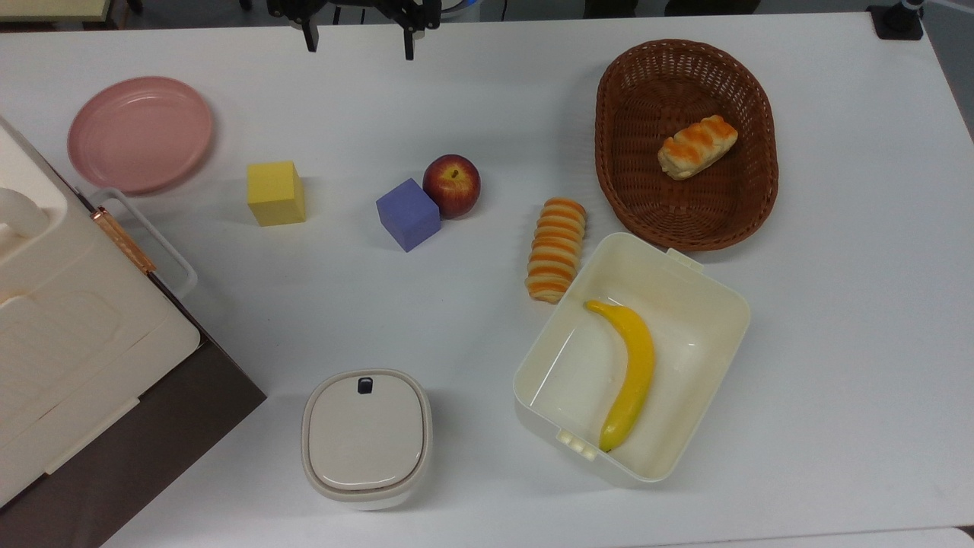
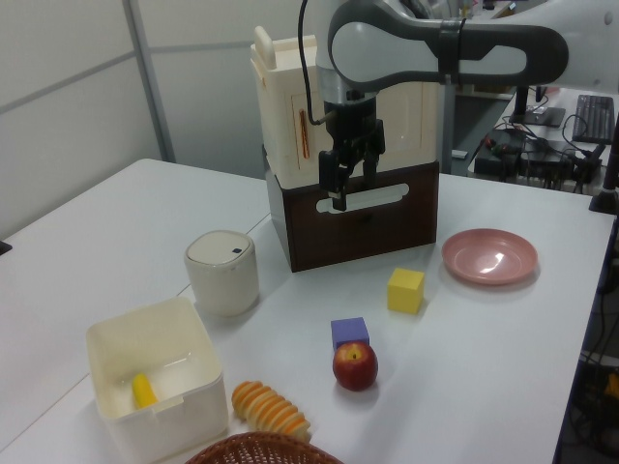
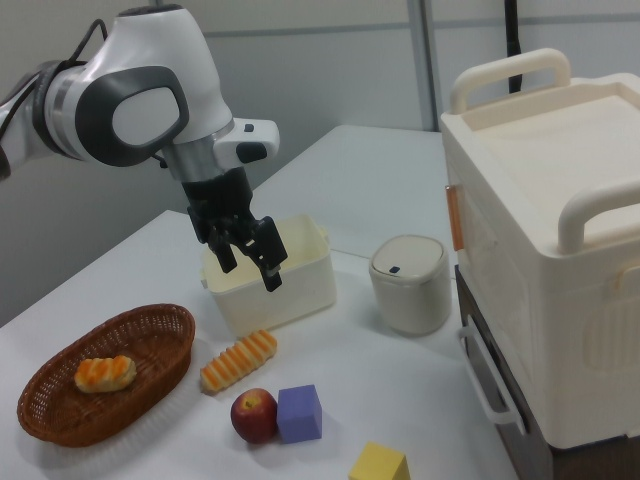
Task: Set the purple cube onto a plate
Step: 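Move the gripper down over the purple cube beside the apple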
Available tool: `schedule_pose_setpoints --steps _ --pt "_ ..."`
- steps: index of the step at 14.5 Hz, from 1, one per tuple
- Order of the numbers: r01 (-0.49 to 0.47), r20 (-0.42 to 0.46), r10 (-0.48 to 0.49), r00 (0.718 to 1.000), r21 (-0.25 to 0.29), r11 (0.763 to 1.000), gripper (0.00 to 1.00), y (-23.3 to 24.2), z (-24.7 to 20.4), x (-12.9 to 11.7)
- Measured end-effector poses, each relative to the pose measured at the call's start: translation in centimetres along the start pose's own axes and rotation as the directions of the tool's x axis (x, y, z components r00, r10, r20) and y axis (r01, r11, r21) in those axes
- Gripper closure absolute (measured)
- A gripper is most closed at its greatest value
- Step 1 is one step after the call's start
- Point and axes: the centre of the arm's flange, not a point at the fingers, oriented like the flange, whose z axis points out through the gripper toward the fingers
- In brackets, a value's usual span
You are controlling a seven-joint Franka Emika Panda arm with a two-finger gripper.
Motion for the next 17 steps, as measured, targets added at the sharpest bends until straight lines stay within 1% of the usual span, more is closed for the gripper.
schedule_pose_setpoints --steps 9,13,17 --pt "0.0 0.021 0.0 1.0 -0.003 1.0 0.0 0.0 1.2 0.6" --pt "0.014 0.048 -0.014 0.999 -0.004 1.0 0.0 1.7 2.9 1.3" --pt "0.032 0.068 -0.032 0.997 -0.004 0.999 0.0 1.3 5.4 2.5"
